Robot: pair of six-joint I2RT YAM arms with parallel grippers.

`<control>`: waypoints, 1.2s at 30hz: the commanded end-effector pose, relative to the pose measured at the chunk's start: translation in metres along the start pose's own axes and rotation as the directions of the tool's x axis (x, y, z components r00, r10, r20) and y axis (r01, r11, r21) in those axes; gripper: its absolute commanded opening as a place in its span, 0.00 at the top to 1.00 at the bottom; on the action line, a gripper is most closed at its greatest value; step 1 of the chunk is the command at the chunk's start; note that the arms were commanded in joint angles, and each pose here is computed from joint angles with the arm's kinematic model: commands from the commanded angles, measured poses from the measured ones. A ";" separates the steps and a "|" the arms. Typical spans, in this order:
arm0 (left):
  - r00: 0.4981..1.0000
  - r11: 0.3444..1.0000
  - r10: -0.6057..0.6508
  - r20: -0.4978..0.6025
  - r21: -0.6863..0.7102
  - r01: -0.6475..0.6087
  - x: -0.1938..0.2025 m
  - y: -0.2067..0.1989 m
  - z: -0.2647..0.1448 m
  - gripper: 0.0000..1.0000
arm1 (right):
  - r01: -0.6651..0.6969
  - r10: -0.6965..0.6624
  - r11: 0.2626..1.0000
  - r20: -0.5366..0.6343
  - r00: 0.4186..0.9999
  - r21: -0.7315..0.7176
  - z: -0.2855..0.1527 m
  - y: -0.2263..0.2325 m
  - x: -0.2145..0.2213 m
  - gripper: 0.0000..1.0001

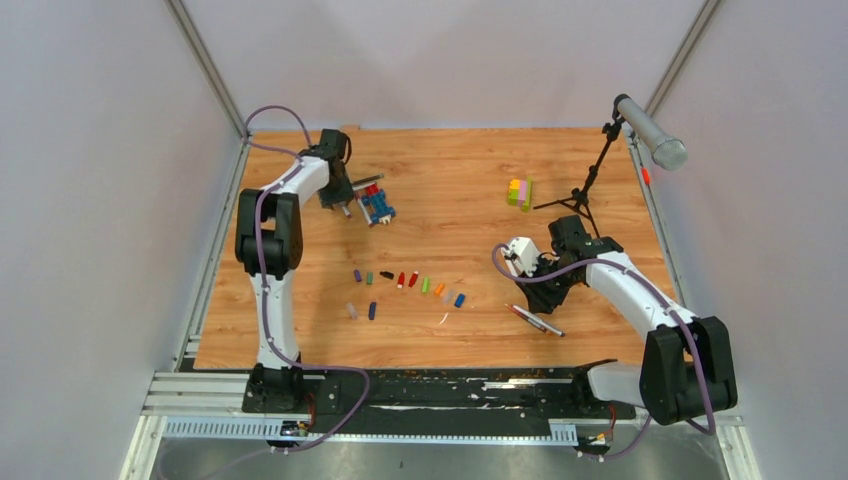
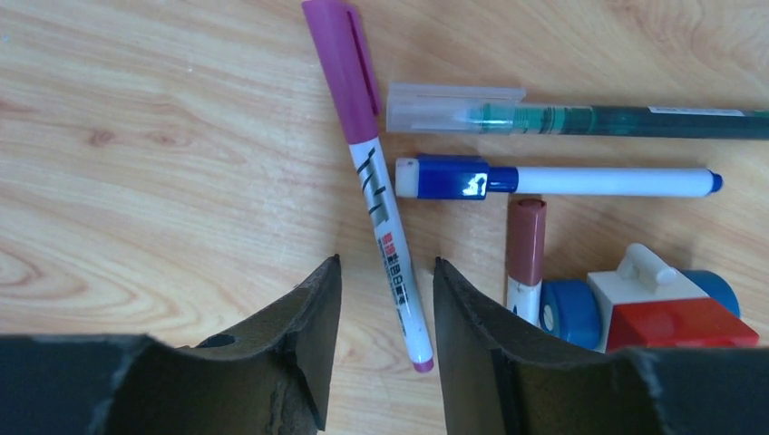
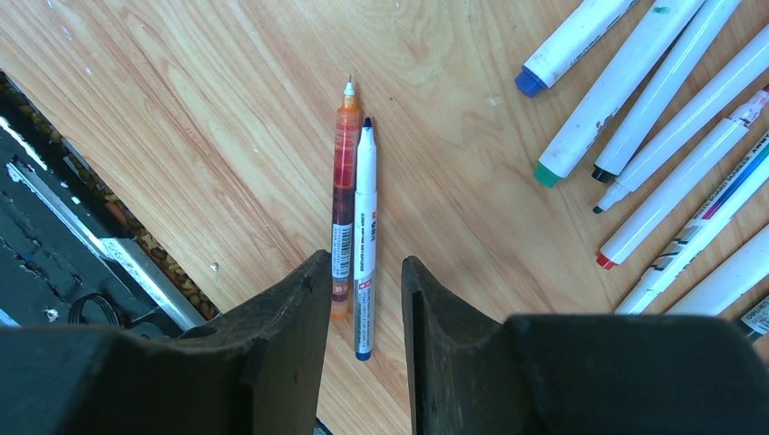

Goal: Open the pen caps
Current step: Pick up the pen from the center of the board.

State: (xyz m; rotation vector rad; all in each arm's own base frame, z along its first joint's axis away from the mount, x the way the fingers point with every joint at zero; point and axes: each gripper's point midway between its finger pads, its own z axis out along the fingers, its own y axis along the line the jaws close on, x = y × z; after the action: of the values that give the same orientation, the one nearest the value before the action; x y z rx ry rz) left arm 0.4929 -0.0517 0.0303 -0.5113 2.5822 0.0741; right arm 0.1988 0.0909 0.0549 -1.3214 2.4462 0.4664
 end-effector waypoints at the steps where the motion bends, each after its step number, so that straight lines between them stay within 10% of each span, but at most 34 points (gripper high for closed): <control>1: 1.000 0.999 0.017 -0.026 -0.026 -0.018 -0.005 0.005 0.004 0.52 | 0.031 -0.031 1.000 0.044 0.999 0.003 -0.007 -0.003 -0.014 0.65; 22: 0.999 1.000 -0.031 0.031 -0.002 0.031 -0.005 0.048 -0.028 0.94 | 0.061 -0.061 0.998 0.105 0.993 -0.002 -0.016 0.003 -0.025 0.64; 30: 0.964 0.967 -0.072 0.258 0.255 0.004 -0.020 0.036 -0.121 0.96 | 0.128 -0.129 0.992 0.240 0.962 0.018 -0.040 0.012 -0.054 0.64; 36: 0.915 0.755 -0.161 0.370 0.643 -0.127 0.011 -0.006 -0.208 1.00 | 0.218 -0.217 0.975 0.371 0.903 0.039 -0.077 0.026 -0.088 0.64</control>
State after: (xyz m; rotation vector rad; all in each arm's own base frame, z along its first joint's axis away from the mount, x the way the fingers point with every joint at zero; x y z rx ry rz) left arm 0.4042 -0.0431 0.1524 -0.4027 2.2379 -0.3029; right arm 0.2090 0.1186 0.1182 -1.3171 2.1574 0.5428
